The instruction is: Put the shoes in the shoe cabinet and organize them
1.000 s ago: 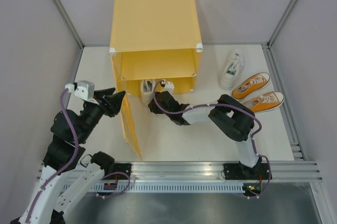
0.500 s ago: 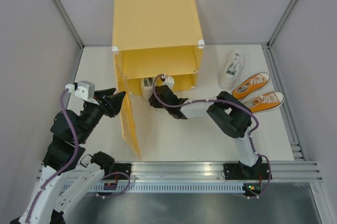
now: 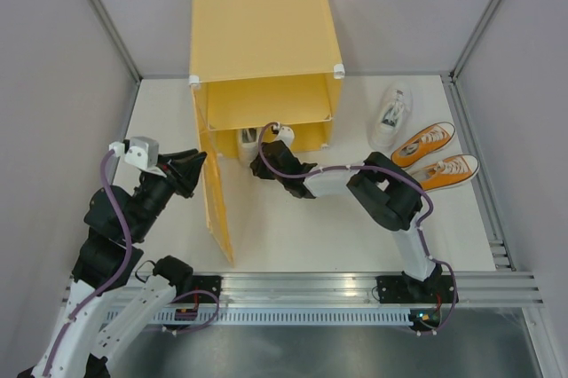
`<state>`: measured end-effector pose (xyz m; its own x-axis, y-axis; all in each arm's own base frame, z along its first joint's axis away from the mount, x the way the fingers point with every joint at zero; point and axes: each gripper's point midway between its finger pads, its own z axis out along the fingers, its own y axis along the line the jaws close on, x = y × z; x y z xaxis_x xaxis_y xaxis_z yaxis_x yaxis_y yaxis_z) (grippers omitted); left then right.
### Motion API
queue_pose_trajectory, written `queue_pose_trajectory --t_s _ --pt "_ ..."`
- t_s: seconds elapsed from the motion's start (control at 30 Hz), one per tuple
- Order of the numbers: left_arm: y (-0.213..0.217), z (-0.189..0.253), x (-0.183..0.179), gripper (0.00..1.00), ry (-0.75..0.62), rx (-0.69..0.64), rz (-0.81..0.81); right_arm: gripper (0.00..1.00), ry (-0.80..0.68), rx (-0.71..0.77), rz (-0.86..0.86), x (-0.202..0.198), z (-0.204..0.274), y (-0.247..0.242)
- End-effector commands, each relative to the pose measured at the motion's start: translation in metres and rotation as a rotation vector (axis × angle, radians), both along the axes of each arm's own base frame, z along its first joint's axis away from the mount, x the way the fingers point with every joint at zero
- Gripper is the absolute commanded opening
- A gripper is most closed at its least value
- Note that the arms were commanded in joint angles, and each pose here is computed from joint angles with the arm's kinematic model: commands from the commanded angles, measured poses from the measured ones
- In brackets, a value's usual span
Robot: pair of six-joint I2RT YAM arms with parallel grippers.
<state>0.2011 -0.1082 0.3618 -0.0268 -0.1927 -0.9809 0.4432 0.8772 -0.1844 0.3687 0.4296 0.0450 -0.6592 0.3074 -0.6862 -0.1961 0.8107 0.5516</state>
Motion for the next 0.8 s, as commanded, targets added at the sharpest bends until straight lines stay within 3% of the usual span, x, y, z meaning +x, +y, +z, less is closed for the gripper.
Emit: queue_pose_trajectory --t_s 0.0,0.17,0.77 --pt "0.001 -0.057 -0.001 0.29 0.153 0.146 -0.014 0.33 -0.091 0.091 -0.060 0.025 0.048 -0.009" --pt "0.003 -0.055 -0.003 0.24 0.142 0.140 -0.009 0.33 -0.083 0.092 -0.045 0.021 0.050 -0.009" --pt "0.003 -0.057 -0.001 0.24 0.146 0.146 -0.006 0.36 -0.152 0.052 -0.117 0.041 0.065 -0.013"
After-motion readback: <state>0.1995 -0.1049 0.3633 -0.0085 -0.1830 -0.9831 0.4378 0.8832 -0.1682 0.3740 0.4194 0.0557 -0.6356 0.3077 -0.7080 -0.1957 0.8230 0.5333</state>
